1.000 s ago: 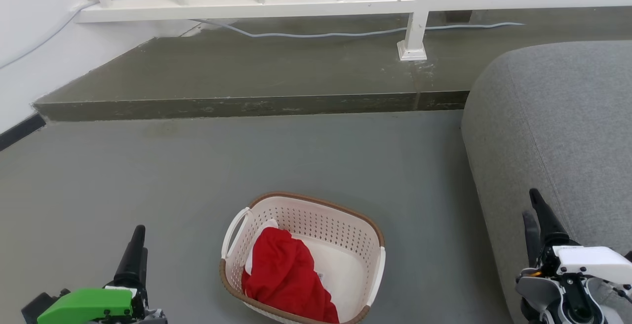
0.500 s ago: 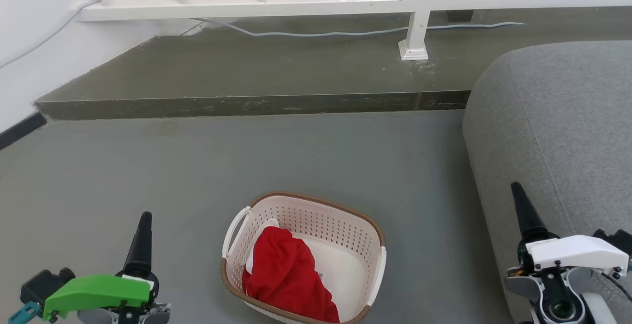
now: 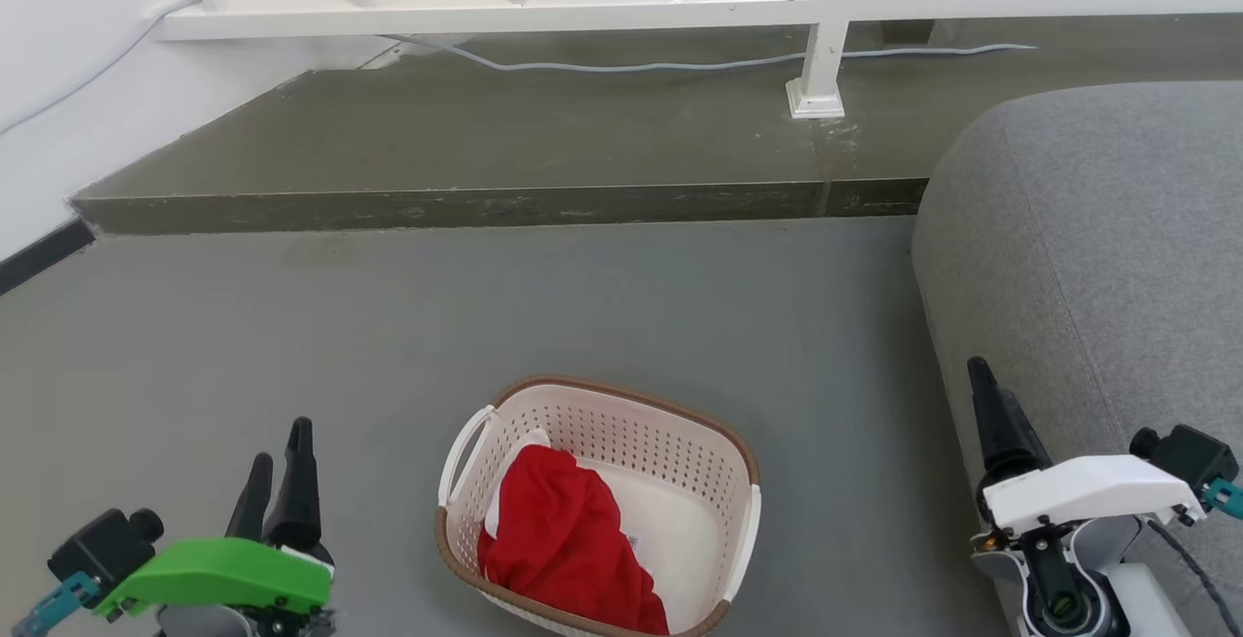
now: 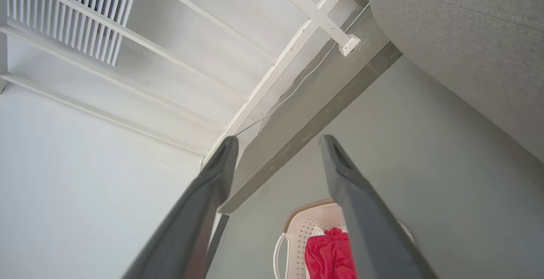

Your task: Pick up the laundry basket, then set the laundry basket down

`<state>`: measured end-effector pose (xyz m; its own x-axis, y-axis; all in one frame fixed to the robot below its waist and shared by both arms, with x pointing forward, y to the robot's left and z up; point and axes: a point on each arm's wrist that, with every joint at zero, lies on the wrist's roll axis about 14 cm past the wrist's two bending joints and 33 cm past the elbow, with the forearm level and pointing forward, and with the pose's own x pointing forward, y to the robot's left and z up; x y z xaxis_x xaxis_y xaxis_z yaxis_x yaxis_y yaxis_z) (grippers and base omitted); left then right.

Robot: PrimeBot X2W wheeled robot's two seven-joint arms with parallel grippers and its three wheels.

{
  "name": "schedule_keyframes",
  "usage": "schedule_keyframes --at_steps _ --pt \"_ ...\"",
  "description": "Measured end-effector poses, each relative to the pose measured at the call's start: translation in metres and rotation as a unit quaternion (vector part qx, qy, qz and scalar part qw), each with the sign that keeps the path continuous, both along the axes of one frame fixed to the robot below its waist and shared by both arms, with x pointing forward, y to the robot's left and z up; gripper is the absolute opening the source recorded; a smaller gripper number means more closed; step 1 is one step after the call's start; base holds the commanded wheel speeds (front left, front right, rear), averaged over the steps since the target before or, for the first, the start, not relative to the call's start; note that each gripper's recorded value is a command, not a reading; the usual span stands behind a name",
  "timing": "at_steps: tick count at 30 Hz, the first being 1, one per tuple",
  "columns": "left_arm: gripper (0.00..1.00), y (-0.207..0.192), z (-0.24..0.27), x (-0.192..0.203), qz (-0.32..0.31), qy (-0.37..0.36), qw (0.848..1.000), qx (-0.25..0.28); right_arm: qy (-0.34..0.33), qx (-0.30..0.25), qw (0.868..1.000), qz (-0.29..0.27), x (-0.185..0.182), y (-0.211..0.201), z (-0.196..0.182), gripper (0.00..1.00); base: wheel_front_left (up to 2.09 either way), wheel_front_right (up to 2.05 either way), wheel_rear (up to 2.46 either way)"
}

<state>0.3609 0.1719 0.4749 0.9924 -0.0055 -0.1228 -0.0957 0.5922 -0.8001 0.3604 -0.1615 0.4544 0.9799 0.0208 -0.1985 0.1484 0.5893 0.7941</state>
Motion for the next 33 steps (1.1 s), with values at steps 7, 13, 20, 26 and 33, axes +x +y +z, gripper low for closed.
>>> schedule_keyframes --at_steps 7,13,20,26,33 --pt "1.00 -0.003 0.000 -0.006 -0.005 -0.001 0.998 0.060 -0.008 -0.051 0.999 0.011 -0.001 0.005 0.003 1.00 0.00 0.00 0.00" --pt "1.00 -0.004 0.003 -0.008 -0.008 -0.008 0.993 0.116 -0.014 -0.104 0.994 0.026 -0.005 0.012 0.005 1.00 0.00 0.00 0.00" --pt "1.00 -0.004 0.007 -0.013 -0.006 -0.019 0.985 0.173 -0.030 -0.155 0.987 0.038 -0.006 0.019 0.009 1.00 0.00 0.00 0.00" --pt "1.00 -0.005 0.008 -0.016 -0.006 -0.022 0.976 0.218 -0.041 -0.197 0.979 0.044 -0.007 0.023 0.013 1.00 0.00 0.00 0.00" --pt "1.00 -0.006 0.017 -0.017 -0.006 -0.042 0.962 0.269 -0.056 -0.246 0.966 0.052 -0.010 0.029 0.018 1.00 0.00 0.00 0.00"
